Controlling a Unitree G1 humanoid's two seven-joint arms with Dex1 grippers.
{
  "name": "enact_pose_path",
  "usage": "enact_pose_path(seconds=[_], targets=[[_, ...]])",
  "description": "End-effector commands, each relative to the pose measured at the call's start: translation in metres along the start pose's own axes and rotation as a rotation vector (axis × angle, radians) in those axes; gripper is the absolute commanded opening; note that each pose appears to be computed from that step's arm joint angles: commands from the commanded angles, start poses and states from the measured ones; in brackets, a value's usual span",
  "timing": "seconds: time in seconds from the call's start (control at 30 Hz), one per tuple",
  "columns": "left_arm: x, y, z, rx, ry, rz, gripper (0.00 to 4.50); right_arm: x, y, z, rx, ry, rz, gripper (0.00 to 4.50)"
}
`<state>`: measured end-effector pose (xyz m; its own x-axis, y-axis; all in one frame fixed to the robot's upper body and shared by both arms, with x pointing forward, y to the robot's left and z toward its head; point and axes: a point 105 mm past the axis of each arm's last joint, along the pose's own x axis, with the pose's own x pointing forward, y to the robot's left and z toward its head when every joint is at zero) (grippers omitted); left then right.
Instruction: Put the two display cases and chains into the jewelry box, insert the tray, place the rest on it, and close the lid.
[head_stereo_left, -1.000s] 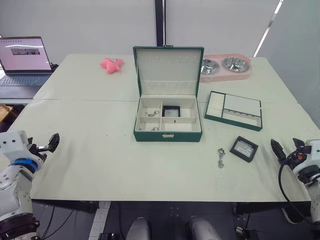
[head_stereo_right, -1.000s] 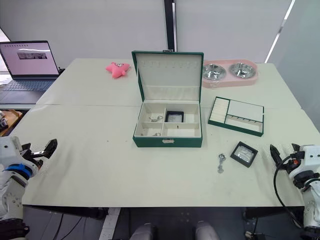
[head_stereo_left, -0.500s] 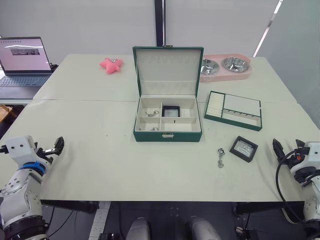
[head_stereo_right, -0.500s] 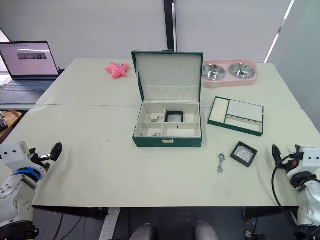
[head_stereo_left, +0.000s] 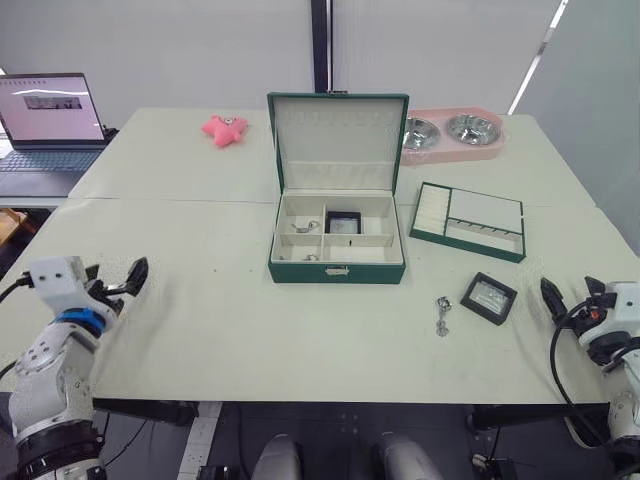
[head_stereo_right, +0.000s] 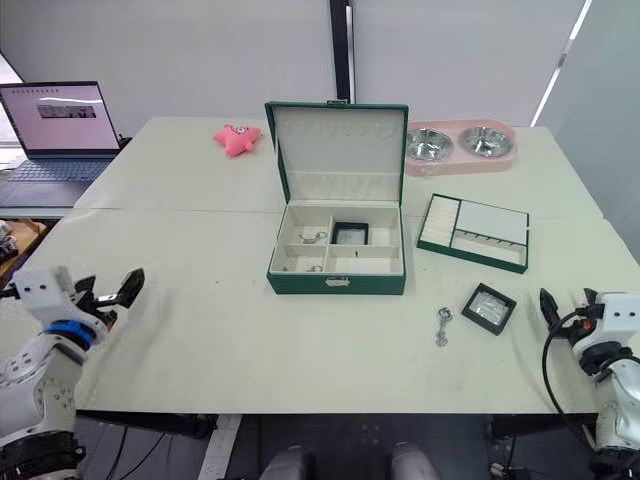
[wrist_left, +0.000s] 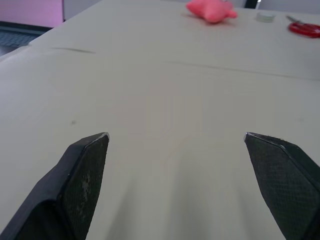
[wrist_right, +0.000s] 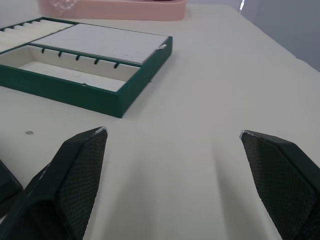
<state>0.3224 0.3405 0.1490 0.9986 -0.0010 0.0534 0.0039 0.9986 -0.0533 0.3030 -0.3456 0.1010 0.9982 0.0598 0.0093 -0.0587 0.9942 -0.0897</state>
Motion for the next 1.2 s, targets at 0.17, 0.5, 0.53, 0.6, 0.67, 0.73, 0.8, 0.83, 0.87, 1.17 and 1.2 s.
enact_pose_path(seconds=[0.17,0.5,0.53,0.6,0.67,0.73,0.8,0.83,0.87,1.17,1.2], targets=[[0.017,-0.107,0.054,0.044,-0.092,-0.487,4.49,0.009,0.037,0.049,-0.086,0.006,0.344,4.5],[-0.01,-0.24,0.05,0.174,-0.014,-1.172,4.49,-0.006,0.079,0.066,-0.255,0.219,0.702,4.5],[-0.013,-0.244,0.048,0.186,-0.005,-1.203,4.49,-0.007,0.079,0.064,-0.256,0.241,0.709,4.5],[-0.018,-0.255,0.04,0.224,0.011,-1.281,4.49,-0.008,0.081,0.061,-0.243,0.288,0.715,4.5],[-0.024,-0.266,0.033,0.259,0.02,-1.364,4.49,-0.011,0.087,0.059,-0.254,0.323,0.729,4.5],[-0.028,-0.271,0.029,0.283,0.025,-1.414,4.49,-0.013,0.092,0.057,-0.267,0.338,0.74,4.5],[-0.032,-0.276,0.023,0.31,0.032,-1.463,4.49,-0.015,0.096,0.053,-0.266,0.36,0.749,4.5],[-0.034,-0.279,0.021,0.327,0.03,-1.493,4.49,-0.017,0.099,0.048,-0.276,0.376,0.752,4.5],[-0.037,-0.281,0.018,0.345,0.026,-1.52,4.49,-0.018,0.101,0.044,-0.285,0.391,0.756,4.5],[-0.048,-0.295,0.006,0.349,-0.043,-1.611,4.49,-0.025,0.115,0.026,-0.306,0.423,0.75,4.5],[-0.049,-0.295,0.006,0.347,-0.049,-1.612,4.49,-0.025,0.115,0.024,-0.306,0.425,0.749,4.5]])
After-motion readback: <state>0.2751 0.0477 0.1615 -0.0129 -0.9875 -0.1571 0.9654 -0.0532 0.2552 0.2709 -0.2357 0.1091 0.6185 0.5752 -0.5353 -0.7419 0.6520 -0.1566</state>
